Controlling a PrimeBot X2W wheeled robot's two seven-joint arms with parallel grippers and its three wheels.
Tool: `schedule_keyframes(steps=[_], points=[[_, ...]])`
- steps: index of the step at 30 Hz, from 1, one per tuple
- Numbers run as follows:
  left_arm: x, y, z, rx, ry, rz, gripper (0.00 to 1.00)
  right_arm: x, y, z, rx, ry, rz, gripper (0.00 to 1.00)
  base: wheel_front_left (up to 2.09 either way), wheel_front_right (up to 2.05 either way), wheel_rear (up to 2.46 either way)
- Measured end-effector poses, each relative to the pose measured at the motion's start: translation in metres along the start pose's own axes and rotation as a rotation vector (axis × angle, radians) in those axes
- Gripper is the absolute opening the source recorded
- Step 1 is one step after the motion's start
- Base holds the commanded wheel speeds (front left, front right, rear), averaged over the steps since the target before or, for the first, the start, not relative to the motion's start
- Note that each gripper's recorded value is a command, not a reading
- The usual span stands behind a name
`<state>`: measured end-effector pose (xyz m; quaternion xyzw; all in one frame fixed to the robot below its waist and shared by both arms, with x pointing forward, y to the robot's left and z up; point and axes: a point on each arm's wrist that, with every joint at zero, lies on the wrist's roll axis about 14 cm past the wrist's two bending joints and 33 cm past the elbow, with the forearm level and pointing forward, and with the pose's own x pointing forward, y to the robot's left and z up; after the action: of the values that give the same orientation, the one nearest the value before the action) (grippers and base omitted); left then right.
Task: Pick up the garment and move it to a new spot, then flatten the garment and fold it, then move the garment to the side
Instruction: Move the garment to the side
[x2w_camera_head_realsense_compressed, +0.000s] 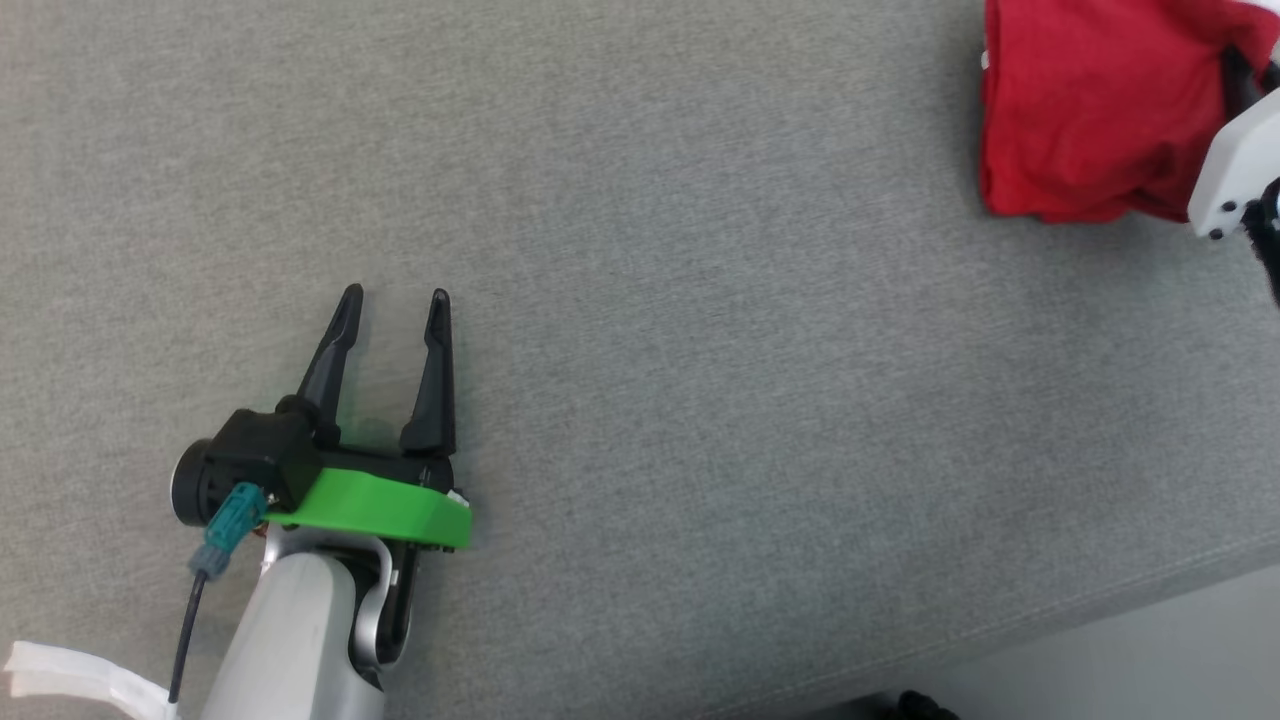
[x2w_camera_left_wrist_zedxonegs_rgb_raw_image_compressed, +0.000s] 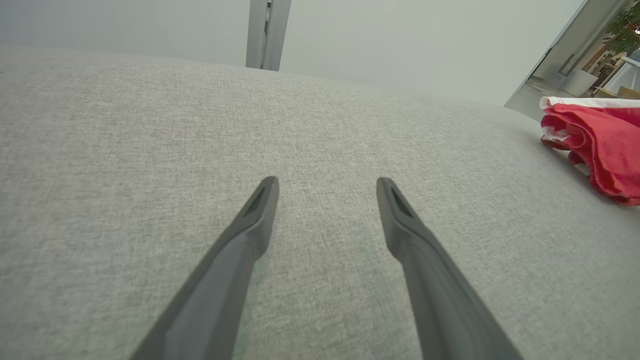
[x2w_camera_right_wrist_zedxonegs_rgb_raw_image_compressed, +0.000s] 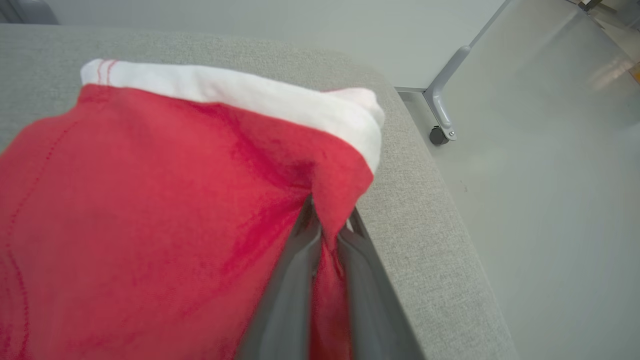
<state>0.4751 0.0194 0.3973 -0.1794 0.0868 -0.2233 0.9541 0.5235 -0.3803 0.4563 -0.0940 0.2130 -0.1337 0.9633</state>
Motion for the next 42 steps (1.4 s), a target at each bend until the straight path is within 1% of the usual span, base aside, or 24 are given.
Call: schedule_keyframes(steps=[8, 9, 11, 12, 13, 14, 18, 20, 22, 29, 35, 38, 42], points=[[-0.009, 0.032, -0.002, 0.001, -0.001, 0.088, 1.00, 0.038, 0.005, 0.006, -0.085, 0.020, -0.002, 0.00, 0.00, 0.00, 0.00], [-0.011, 0.036, -0.003, 0.001, 0.002, 0.098, 1.00, 0.042, 0.007, 0.008, -0.091, 0.011, 0.000, 0.02, 0.00, 0.00, 0.00], [-0.013, 0.041, -0.004, 0.002, 0.005, 0.113, 1.00, 0.049, 0.009, 0.007, -0.116, 0.012, 0.001, 0.09, 0.00, 0.00, 0.00], [-0.014, 0.043, -0.005, 0.002, 0.005, 0.121, 1.00, 0.052, 0.007, 0.006, -0.128, 0.012, -0.004, 0.17, 0.00, 0.00, 0.00], [-0.015, 0.046, -0.006, 0.002, 0.008, 0.128, 1.00, 0.055, 0.005, 0.007, -0.132, -0.004, -0.010, 0.93, 0.00, 0.00, 0.00], [-0.016, 0.048, -0.006, 0.003, 0.009, 0.135, 1.00, 0.057, 0.004, 0.013, -0.134, -0.038, -0.015, 1.00, 0.00, 0.00, 0.00], [-0.019, 0.055, -0.007, 0.004, 0.011, 0.155, 1.00, 0.062, 0.004, 0.035, -0.161, -0.152, -0.023, 1.00, 0.00, 0.00, 0.00], [-0.020, 0.056, -0.006, 0.006, 0.011, 0.161, 1.00, 0.060, 0.005, 0.037, -0.144, -0.175, -0.026, 1.00, 0.00, 0.00, 0.00], [-0.021, 0.056, -0.004, 0.008, 0.006, 0.162, 1.00, 0.057, 0.007, 0.040, -0.150, -0.190, -0.024, 1.00, 0.00, 0.00, 0.00], [-0.022, 0.050, 0.010, 0.018, -0.020, 0.156, 1.00, 0.041, 0.025, 0.063, -0.156, -0.282, 0.012, 1.00, 0.00, 0.00, 0.00], [-0.029, 0.047, 0.031, 0.038, -0.061, 0.164, 1.00, 0.018, 0.061, 0.092, -0.142, -0.379, 0.088, 1.00, 0.00, 0.00, 0.00], [-0.035, 0.046, 0.045, 0.049, -0.089, 0.172, 1.00, 0.001, 0.082, 0.108, -0.106, -0.433, 0.131, 1.00, 0.00, 0.00, 0.00], [-0.049, 0.049, 0.058, 0.056, -0.113, 0.204, 1.00, -0.024, 0.103, 0.119, -0.051, -0.488, 0.179, 1.00, 0.00, 0.00, 0.00]])
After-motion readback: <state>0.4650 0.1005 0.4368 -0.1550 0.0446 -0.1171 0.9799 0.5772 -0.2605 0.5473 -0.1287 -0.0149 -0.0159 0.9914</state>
